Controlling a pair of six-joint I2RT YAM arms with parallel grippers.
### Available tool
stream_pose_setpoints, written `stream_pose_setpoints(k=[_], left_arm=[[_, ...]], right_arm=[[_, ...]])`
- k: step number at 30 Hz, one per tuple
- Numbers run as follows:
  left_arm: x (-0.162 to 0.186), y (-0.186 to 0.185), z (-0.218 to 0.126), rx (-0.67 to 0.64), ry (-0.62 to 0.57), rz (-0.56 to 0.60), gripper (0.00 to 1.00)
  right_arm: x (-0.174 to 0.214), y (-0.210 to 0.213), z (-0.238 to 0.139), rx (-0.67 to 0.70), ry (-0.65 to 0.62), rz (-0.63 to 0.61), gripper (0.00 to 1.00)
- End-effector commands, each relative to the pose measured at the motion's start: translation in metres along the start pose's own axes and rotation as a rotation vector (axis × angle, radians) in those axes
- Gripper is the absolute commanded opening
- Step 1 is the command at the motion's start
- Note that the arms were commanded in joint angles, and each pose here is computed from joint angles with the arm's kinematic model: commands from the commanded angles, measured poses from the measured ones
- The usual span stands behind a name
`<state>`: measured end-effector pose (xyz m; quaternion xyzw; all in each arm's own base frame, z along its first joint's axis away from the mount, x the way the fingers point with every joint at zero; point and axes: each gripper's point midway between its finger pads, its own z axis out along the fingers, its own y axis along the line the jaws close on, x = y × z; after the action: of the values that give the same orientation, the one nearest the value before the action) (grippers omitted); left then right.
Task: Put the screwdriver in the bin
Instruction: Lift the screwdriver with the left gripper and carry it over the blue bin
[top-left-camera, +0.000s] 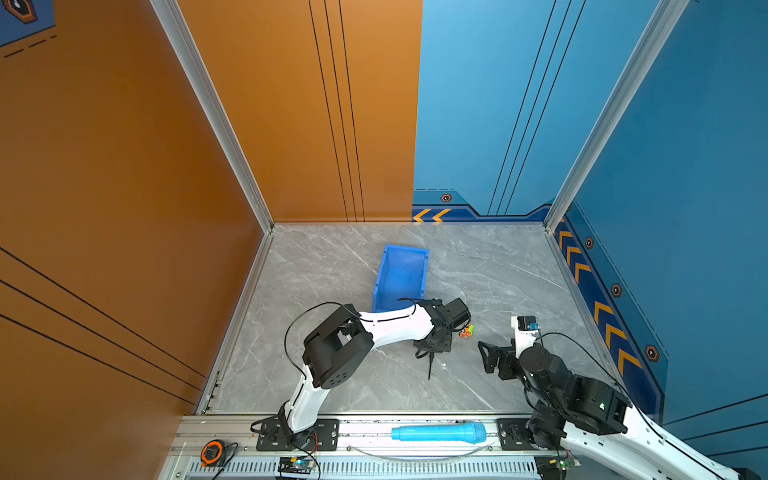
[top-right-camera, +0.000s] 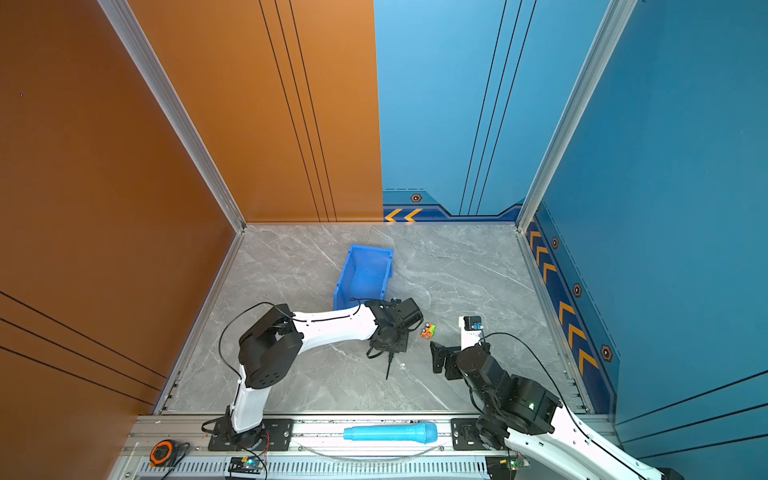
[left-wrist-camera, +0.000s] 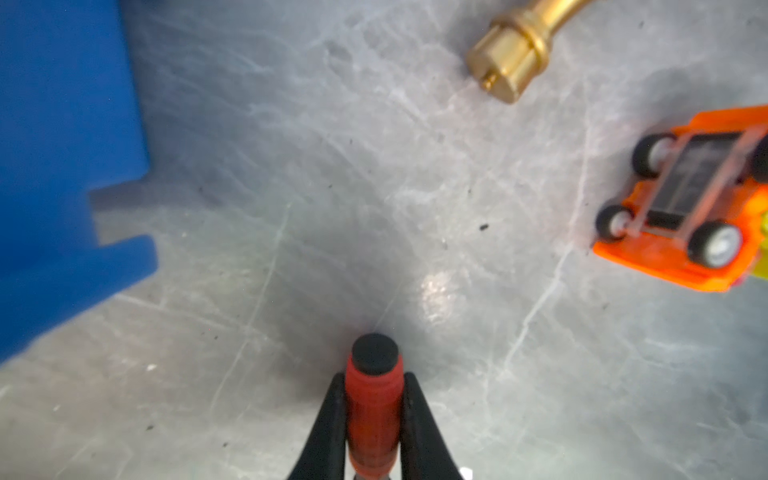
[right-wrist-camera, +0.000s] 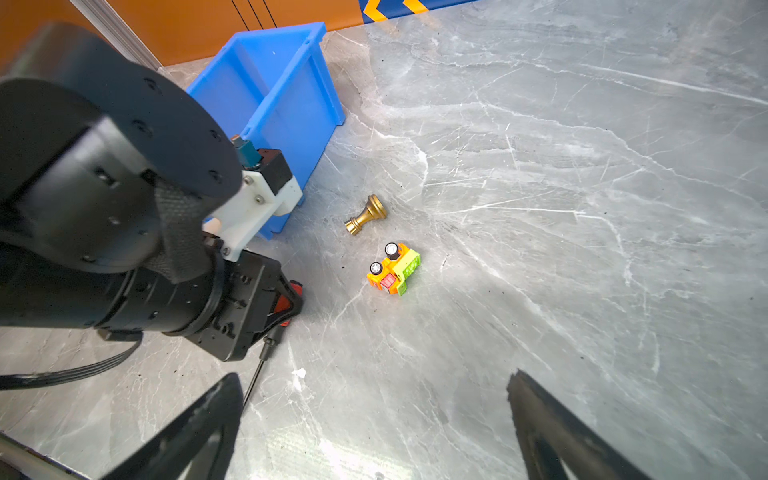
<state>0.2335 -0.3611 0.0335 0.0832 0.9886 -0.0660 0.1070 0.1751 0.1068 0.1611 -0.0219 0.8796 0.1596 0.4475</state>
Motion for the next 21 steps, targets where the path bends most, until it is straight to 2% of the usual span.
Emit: stream_pose_setpoints(k=[1,7,12,17,21], left_arm=[[-0.003,0.006,-0.037,0.014,-0.056,0.044,0.0],[-0.018,0.029,-0.077,0.05,-0.125,0.015,0.0],[-0.052,0.055,-0.106,0.073,-0.182,-0.029,0.0],[-0.098,0.084,-0.118,0.082,-0.23,-0.08,0.0],[-0.135,0.106,-0.114,0.079,-0.244,-0.116,0.0]], right_arm=[[-0.002,0.0,0.001,0.011,-0.006,-0.012,1.0],[-0.012,0.015,0.007,-0.012,-0.011,-0.048,1.0],[-0.023,0.04,0.016,-0.065,-0.01,-0.099,1.0],[-0.038,0.073,0.025,-0.161,-0.027,-0.155,1.0],[-0.047,0.095,0.036,-0.201,-0.023,-0.196,1.0]])
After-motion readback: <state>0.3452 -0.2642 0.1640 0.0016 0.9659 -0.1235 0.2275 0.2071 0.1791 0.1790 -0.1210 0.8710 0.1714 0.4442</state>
